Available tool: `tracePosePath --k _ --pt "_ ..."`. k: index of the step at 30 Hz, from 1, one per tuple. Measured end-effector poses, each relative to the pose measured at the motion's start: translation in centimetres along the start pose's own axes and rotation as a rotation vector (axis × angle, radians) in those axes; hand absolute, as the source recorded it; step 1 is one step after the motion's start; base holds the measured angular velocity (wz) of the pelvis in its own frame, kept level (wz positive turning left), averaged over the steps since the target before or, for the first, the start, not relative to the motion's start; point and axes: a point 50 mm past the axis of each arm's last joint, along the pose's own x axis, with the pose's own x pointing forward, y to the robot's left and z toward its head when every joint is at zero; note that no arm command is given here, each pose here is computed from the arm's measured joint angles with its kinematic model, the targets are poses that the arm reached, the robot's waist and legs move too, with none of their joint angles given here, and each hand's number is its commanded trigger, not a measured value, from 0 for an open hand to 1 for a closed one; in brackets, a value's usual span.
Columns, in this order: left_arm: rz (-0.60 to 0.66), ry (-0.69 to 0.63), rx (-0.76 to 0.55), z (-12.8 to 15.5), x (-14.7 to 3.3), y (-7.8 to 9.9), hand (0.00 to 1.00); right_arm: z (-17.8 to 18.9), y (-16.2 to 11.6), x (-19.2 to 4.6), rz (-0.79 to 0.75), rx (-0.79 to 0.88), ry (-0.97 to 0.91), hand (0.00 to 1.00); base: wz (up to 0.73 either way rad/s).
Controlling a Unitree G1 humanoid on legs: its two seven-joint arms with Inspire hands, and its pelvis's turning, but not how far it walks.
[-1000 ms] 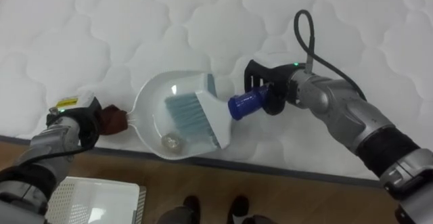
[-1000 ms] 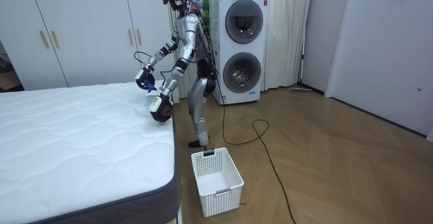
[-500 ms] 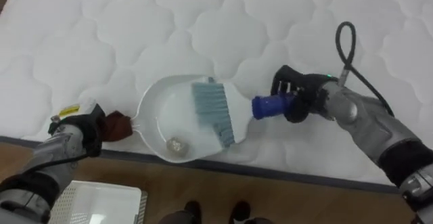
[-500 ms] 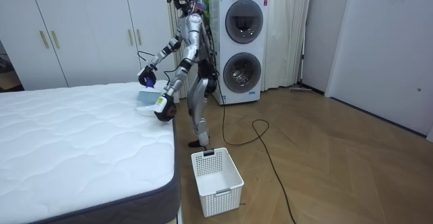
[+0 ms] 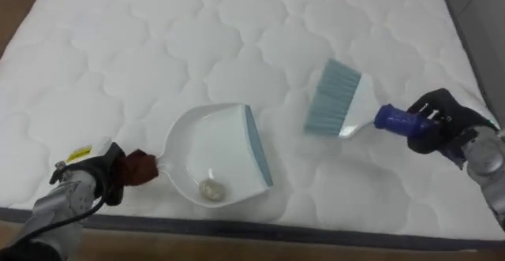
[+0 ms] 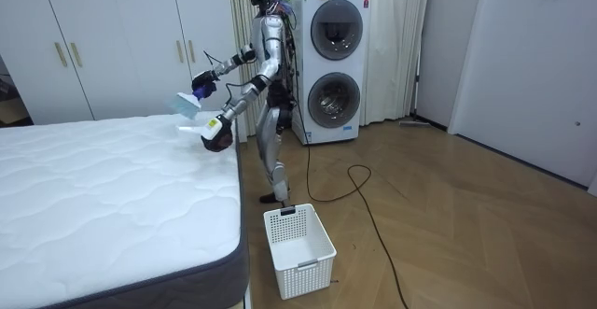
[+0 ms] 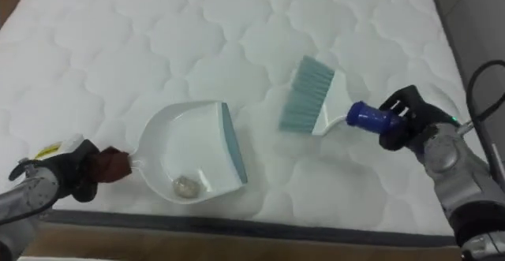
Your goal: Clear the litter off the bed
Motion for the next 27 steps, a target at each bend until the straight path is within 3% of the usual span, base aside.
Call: tracePosePath --k 5,11,17,27 --pt "-0.035 0.045 -0.115 -1.2 -0.9 -1.7 1.0 -1.1 0.2 -1.0 -0.039 0.118 0.018 0.0 0.0" --pt "-0.001 0.058 -0.208 -2.1 -1.8 -1.4 1.0 -1.1 -0.9 -1.5 -0.136 0.207 0.004 0.0 0.02" --pt "0.004 0.063 -0.251 -2.3 -2.8 -2.3 1.0 -1.4 1.2 -2.6 -0.113 0.279 0.005 0.0 0.0" --pt "0.073 0.022 -0.364 -1.3 -3.1 -1.4 1.0 -0.5 2.0 -3.1 -0.107 0.416 -0.022 0.0 0.12"
